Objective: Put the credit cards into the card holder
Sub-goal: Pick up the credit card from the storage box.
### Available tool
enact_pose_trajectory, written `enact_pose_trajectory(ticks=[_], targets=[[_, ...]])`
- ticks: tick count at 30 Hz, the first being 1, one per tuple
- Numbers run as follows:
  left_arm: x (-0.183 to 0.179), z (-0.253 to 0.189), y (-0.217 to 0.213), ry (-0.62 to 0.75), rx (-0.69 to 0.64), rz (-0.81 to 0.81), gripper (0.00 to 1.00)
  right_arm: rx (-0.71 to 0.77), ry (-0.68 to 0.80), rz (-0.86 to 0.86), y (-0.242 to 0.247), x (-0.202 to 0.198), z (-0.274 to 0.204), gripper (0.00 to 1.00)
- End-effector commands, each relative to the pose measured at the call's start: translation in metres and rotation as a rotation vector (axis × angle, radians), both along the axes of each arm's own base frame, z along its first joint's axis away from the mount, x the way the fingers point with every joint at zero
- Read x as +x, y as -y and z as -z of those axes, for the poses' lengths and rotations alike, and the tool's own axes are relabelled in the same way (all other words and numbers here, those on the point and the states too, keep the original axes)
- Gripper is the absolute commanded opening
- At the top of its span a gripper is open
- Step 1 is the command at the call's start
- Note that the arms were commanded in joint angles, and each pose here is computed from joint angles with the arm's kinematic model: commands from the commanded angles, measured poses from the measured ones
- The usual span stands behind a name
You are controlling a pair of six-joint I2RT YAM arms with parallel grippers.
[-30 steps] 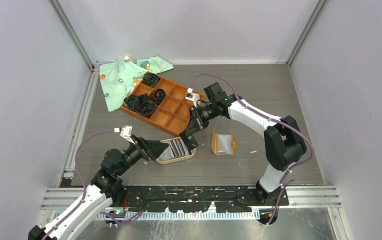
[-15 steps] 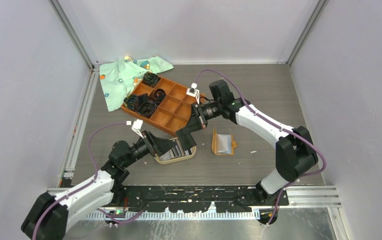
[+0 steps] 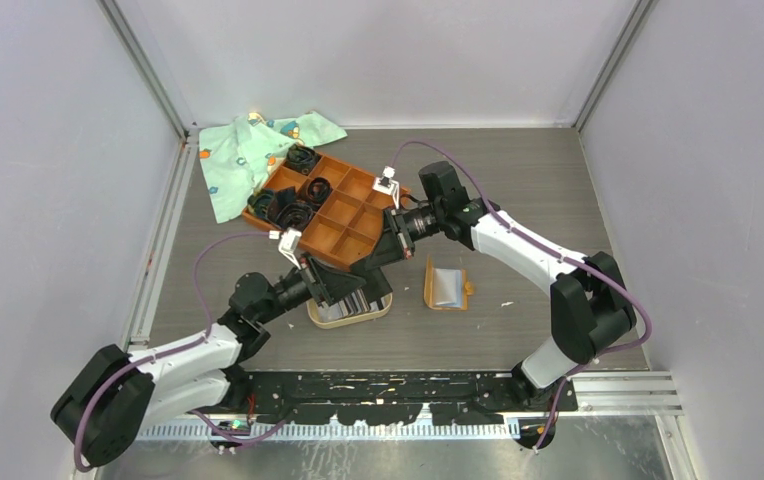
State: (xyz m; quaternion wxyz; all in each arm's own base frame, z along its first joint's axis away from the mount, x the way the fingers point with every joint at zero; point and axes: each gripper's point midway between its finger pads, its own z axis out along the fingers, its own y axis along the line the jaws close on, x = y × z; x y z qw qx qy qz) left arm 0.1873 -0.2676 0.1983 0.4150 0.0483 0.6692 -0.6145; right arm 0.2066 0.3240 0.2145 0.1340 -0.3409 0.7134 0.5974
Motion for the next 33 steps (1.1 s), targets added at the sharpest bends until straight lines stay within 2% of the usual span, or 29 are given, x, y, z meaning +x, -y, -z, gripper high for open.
enact_pose_trajectory(ticks=[1,6,15,18,20,21,24,27,30,33], targets=[[0.003,-0.036,0.005,0.11,-0.074,0.014,0.32,0.058,0.051,-0.021,0.0,-0.001,-0.018,0.01],[0.003,-0.037,0.01,0.118,-0.078,0.037,0.24,0.058,0.049,-0.026,0.0,-0.002,-0.016,0.01],[-0.001,-0.034,0.016,0.127,-0.1,0.085,0.2,0.045,0.057,-0.03,0.001,-0.001,-0.011,0.03],[-0.002,-0.034,0.019,0.128,-0.11,0.104,0.12,0.043,0.063,-0.03,0.001,-0.001,-0.011,0.04],[-0.002,-0.033,0.02,0.125,-0.115,0.114,0.01,0.04,0.07,-0.032,0.002,-0.002,-0.011,0.04],[-0.002,-0.033,0.02,0.121,-0.119,0.117,0.0,0.037,0.075,-0.032,0.002,-0.002,-0.01,0.06],[-0.001,-0.026,0.02,0.101,-0.109,0.115,0.0,0.001,0.103,-0.027,0.006,-0.001,-0.005,0.19],[0.003,-0.011,0.014,0.054,-0.073,0.087,0.0,-0.076,0.231,-0.005,0.016,0.008,-0.005,0.39],[0.006,0.004,0.008,0.011,-0.024,0.046,0.0,-0.145,0.339,0.078,0.032,0.025,-0.006,0.5],[0.007,0.011,0.004,0.001,0.019,0.022,0.0,-0.159,0.43,0.115,0.044,0.03,-0.007,0.55]])
